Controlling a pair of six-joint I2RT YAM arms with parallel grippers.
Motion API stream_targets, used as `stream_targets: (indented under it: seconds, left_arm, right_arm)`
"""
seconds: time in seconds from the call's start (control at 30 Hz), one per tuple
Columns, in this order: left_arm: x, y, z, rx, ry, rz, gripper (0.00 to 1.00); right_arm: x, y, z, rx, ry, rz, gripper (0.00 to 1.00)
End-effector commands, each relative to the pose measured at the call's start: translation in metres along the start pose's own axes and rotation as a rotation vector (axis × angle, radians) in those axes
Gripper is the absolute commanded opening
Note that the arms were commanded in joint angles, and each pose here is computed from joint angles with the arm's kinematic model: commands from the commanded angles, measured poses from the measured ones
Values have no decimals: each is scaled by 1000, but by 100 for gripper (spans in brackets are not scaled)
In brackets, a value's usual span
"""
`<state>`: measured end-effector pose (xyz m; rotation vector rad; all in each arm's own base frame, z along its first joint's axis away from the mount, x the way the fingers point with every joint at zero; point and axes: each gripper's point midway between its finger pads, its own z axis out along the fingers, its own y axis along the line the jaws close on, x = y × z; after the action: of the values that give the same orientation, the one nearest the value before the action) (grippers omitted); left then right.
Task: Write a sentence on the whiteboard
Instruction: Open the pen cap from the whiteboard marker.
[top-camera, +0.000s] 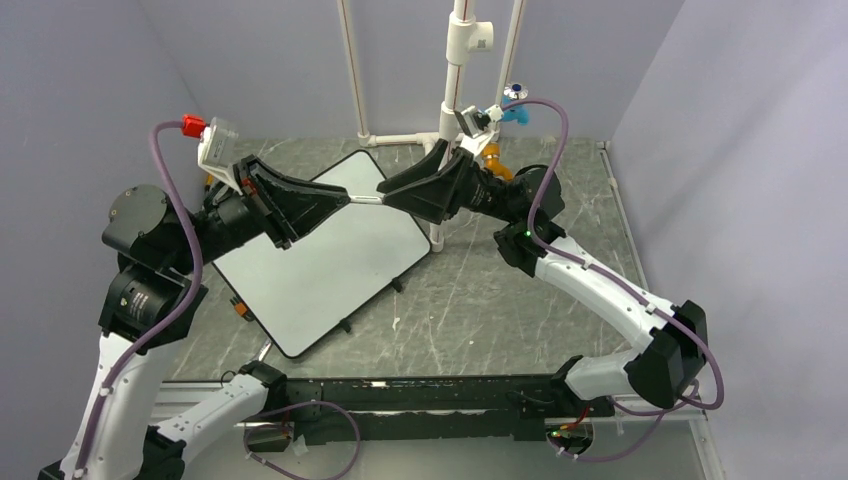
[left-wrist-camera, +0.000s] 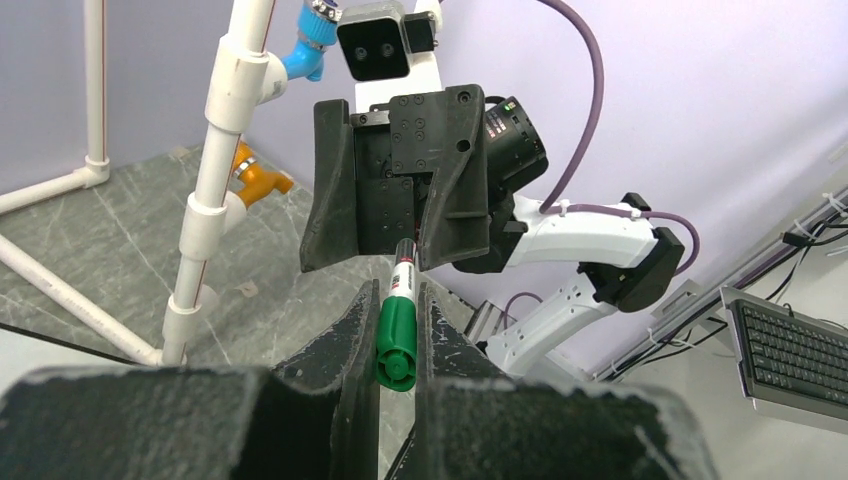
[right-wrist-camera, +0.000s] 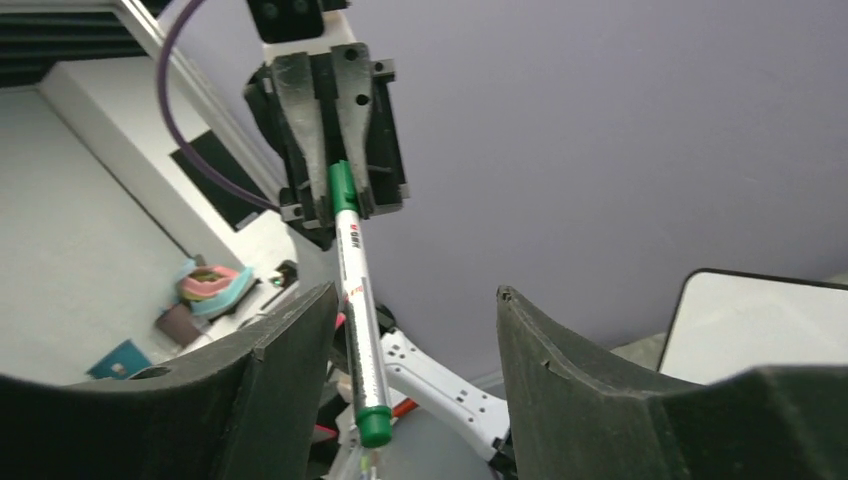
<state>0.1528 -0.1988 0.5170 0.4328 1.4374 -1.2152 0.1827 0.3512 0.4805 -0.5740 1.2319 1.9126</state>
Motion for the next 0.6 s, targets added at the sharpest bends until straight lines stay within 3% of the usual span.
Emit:
stream_targets:
  seconds: [0.0,0.57]
  left_arm:
    - [-15,-13,3,60,-44,22,0]
    - [-9,-5,14,75,-38,-29,0]
  right_arm:
    - [-16,40,2,-143,-19,-41,58]
    - [-17,47,4,-189,-11,-29,43]
